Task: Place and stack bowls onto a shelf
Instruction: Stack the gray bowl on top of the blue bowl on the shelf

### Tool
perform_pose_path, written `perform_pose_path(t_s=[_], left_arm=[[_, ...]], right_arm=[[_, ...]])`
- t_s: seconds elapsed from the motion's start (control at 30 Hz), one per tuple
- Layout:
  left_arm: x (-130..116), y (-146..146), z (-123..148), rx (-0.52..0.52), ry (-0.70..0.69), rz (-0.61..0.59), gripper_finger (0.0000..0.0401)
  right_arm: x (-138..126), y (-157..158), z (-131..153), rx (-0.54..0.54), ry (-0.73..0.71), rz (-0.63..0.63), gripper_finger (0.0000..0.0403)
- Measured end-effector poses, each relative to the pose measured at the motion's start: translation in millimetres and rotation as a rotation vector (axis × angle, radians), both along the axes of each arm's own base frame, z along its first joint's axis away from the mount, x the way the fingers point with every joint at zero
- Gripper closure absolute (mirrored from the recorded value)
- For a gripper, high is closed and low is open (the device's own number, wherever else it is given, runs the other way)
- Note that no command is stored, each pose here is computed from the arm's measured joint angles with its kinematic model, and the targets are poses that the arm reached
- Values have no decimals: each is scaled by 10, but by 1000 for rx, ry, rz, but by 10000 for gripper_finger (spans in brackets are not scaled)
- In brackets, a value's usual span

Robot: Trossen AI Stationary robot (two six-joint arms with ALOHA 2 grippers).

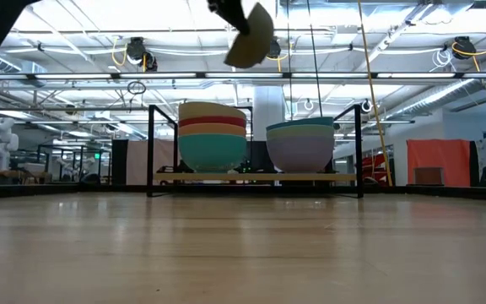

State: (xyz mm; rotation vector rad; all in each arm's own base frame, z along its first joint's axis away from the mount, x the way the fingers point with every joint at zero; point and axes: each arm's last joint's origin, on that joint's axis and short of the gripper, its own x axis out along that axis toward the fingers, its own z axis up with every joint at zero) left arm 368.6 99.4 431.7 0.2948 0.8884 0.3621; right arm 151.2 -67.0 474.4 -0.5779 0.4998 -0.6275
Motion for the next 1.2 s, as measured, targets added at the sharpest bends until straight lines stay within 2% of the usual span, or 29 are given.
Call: perform_pose_path(t_s=[0.33,0.63,0.9,1.2], left_arm=[[378,216,-249,-42,-85,-78,391],[576,408,-609,-124,-22,-96,391],[744,424,-925,-190,48,-137,391],[804,389,-1082,-201,115,-188,391]], right_arm=[[-10,4,-32,26,21,-6,403],[-14,2,-41,28,31,-7,403],[-15,2,-45,29,36,-7,403],[-15,2,-47,30,38,-7,403]])
